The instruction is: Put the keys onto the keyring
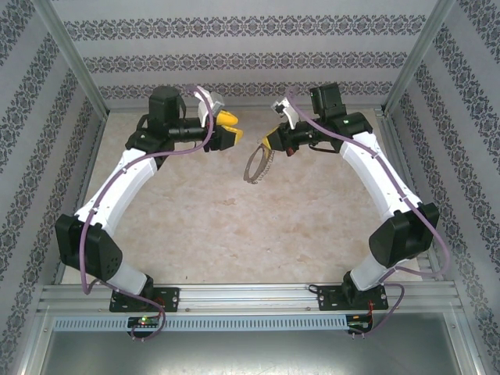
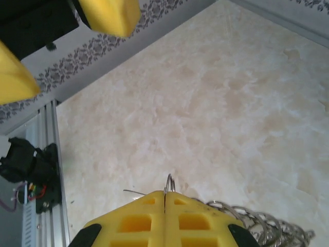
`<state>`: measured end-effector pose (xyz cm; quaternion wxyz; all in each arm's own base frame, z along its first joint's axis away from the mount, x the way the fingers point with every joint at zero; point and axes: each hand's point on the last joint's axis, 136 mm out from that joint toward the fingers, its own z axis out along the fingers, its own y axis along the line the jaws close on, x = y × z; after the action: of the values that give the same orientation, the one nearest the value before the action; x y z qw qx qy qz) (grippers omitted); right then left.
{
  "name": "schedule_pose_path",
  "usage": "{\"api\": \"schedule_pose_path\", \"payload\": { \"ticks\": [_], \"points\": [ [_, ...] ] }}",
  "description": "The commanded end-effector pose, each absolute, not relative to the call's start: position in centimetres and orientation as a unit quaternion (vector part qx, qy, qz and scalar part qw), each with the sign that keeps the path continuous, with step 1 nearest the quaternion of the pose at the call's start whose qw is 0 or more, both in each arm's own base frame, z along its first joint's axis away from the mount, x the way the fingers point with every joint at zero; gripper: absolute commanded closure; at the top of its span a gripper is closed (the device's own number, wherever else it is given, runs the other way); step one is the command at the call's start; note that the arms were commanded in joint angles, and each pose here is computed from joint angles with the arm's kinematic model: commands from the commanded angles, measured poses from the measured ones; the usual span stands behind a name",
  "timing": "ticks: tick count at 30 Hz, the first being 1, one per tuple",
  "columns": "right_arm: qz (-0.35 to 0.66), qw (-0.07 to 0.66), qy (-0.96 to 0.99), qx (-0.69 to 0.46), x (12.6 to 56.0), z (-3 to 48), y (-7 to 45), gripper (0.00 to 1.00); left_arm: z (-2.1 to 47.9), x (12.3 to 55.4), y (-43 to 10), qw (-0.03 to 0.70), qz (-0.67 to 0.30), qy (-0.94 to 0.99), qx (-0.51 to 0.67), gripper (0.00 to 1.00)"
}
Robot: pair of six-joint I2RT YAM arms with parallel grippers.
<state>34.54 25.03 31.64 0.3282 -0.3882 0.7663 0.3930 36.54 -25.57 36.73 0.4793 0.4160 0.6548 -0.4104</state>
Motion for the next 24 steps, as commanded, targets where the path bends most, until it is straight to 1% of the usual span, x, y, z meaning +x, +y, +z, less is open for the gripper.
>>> {"api": "schedule_pose_path", "payload": {
  "ticks": [1, 3, 6, 17, 24],
  "points": [
    [0.377, 0.299, 0.753, -0.448, 32.1, 32.1, 24.9, 1.0, 34.6, 34.9, -25.8, 0.408, -0.447, 0.648, 0.462, 0.53],
    [0.374, 0.291, 0.75, -0.462, 31.6, 32.4, 25.0, 1.0, 34.6, 34.6, -26.1, 0.389, -0.467, 0.641, 0.469, 0.6],
    [0.368, 0.283, 0.746, -0.477, 31.0, 32.5, 25.3, 1.0, 34.8, 34.3, -26.5, 0.367, -0.494, 0.628, 0.475, 0.65],
    [0.377, 0.276, 0.73, -0.499, 30.4, 32.7, 27.0, 1.0, 34.2, 33.8, -27.9, 0.319, -0.545, 0.603, 0.487, 0.64],
    [0.371, 0.277, 0.729, -0.505, 30.9, 32.5, 27.6, 1.0, 33.0, 33.2, -28.9, 0.296, -0.557, 0.602, 0.489, 0.65]
  ]
}}
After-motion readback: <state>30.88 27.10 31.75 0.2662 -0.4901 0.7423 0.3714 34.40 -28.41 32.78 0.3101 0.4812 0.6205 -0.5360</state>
